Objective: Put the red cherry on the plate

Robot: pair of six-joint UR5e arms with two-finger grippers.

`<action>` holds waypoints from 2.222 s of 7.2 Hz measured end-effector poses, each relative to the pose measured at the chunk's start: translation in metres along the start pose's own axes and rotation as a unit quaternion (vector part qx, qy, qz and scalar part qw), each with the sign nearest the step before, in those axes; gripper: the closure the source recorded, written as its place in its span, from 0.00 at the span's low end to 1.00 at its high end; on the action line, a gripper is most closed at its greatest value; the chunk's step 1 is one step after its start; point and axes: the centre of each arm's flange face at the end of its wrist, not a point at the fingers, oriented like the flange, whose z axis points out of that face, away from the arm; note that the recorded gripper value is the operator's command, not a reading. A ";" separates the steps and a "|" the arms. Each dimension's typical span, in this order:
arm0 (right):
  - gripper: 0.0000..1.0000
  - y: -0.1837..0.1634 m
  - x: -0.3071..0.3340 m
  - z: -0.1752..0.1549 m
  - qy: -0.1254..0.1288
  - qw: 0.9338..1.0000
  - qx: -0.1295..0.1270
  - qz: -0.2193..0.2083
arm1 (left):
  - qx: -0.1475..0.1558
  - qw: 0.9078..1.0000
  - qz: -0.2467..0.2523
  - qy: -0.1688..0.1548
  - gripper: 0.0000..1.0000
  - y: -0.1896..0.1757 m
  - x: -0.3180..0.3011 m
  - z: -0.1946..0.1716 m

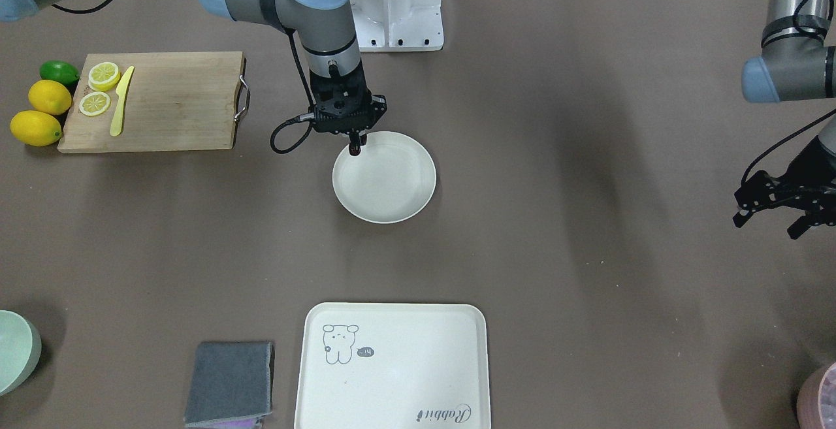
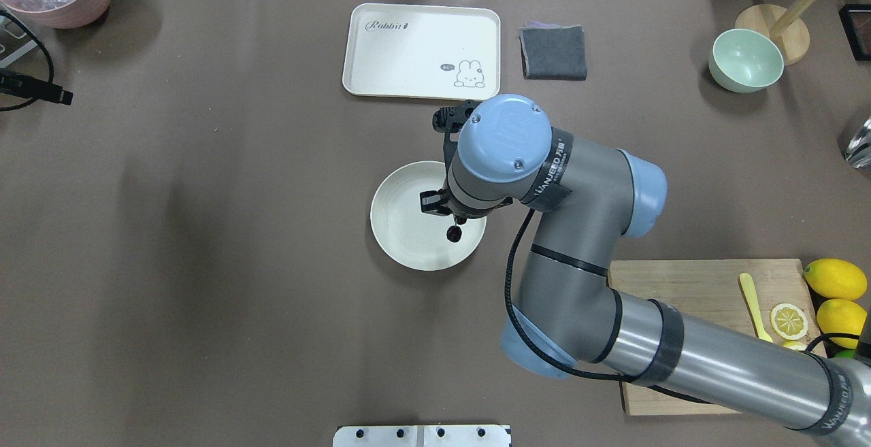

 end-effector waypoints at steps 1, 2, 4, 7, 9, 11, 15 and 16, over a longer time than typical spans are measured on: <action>1.00 -0.004 -0.010 0.012 -0.003 1.000 0.001 0.006 | -0.001 1.000 0.002 -0.005 0.02 0.002 -0.010 0.000; 0.74 -0.001 -0.019 0.021 -0.004 1.000 -0.002 0.010 | -0.003 1.000 0.002 -0.007 0.02 0.003 -0.015 0.001; 0.00 0.003 -0.029 0.027 -0.004 1.000 -0.005 0.014 | -0.004 1.000 0.002 -0.008 0.02 0.004 -0.017 0.001; 0.00 -0.001 -0.028 0.018 -0.009 0.999 0.000 0.047 | -0.011 1.000 -0.001 0.000 0.02 0.013 -0.021 0.000; 0.00 -0.014 0.016 -0.021 -0.001 0.998 -0.014 0.067 | -0.019 1.000 -0.019 -0.007 0.02 0.026 -0.052 -0.013; 0.00 -0.026 0.122 -0.058 0.019 0.997 -0.035 0.064 | -0.027 0.999 -0.012 -0.027 0.02 0.026 -0.095 -0.046; 0.00 -0.022 0.353 -0.109 0.055 0.997 -0.063 0.006 | -0.068 0.996 -0.013 -0.049 0.02 0.018 -0.134 -0.132; 0.00 -0.020 0.418 -0.122 0.058 0.996 -0.072 -0.005 | -0.080 0.995 -0.013 -0.052 0.02 0.028 -0.134 -0.142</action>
